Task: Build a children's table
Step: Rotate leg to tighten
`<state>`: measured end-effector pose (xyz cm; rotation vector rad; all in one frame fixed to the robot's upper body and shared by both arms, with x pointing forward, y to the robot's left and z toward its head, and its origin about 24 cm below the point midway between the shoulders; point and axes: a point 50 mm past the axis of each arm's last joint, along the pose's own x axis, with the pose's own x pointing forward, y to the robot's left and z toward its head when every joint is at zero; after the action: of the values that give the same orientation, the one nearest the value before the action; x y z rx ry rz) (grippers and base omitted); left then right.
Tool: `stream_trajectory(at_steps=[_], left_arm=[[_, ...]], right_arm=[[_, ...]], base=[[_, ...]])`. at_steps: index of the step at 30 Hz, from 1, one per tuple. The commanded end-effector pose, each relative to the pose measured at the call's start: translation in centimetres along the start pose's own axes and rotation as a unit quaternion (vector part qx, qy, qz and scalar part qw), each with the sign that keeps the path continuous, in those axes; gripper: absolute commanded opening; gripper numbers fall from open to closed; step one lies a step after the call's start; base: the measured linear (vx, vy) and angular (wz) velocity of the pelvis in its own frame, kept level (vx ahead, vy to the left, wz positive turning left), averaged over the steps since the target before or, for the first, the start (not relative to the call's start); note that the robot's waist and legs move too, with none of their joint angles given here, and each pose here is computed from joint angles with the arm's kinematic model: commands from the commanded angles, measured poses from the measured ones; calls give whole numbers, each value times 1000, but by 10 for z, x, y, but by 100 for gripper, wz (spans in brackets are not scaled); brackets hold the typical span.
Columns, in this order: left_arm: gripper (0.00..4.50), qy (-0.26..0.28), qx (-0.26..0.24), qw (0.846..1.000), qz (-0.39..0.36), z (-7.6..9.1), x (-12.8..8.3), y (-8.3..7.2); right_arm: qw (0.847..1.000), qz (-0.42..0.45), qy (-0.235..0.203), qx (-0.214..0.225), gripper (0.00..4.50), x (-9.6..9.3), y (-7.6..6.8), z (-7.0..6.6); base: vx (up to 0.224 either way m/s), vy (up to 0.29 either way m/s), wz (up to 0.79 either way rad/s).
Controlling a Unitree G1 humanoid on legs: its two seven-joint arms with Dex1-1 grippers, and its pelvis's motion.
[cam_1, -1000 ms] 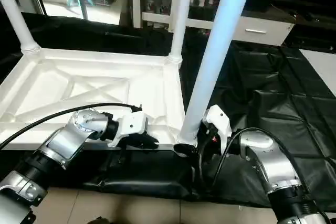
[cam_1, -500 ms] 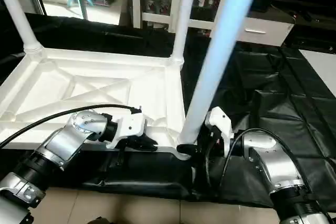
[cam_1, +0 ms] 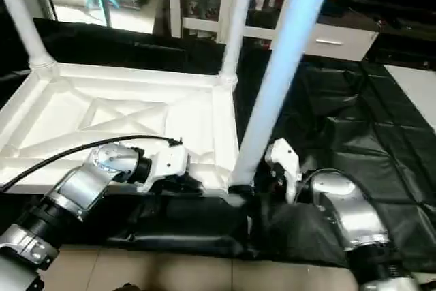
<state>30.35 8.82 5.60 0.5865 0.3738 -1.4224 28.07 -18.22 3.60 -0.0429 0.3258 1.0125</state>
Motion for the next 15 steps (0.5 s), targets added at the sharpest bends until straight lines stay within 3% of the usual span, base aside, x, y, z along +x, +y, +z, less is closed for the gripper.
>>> stream_trajectory(at_steps=[1, 2, 3, 6, 7, 8, 10, 12, 13, 15], left_arm=[[0, 4, -22, 999, 43, 8, 15, 8], [0, 4, -28, 998, 57, 9, 16, 11], [0, 3, -51, 994, 101, 13, 22, 19], [0, 4, -67, 989, 129, 15, 26, 24], [0, 7, -102, 979, 176, 18, 32, 32], [0, 11, -116, 973, 201, 20, 35, 36], [0, 16, -133, 961, 242, 24, 42, 42], [0, 17, -134, 958, 252, 25, 43, 43], [0, 17, -131, 950, 284, 29, 47, 48], [0, 11, -132, 946, 297, 32, 48, 50]], right_arm=[[987, -152, 9, 45, 257, 2, -22, -5], [983, -175, 4, 56, 257, 4, -25, -5], [966, -243, -5, 89, 257, 11, -31, -5], [953, -284, -8, 108, 257, 15, -34, -5], [932, -340, -1, 123, 257, 25, -37, -7], [921, -369, 6, 126, 257, 31, -37, -8], [913, -386, 6, 133, 257, 50, -31, -7], [910, -393, 7, 134, 257, 55, -29, -6], [901, -413, 11, 130, 257, 72, -22, -2], [905, -409, 5, 121, 257, 81, -18, 3]], base=[[-54, -1, -2], [-54, -1, -2], [-54, 6, -3], [0, 0, 0], [0, 0, 0], [0, 0, 0], [0, 0, 0], [0, 0, 0], [0, 0, 0], [0, 0, 0]])
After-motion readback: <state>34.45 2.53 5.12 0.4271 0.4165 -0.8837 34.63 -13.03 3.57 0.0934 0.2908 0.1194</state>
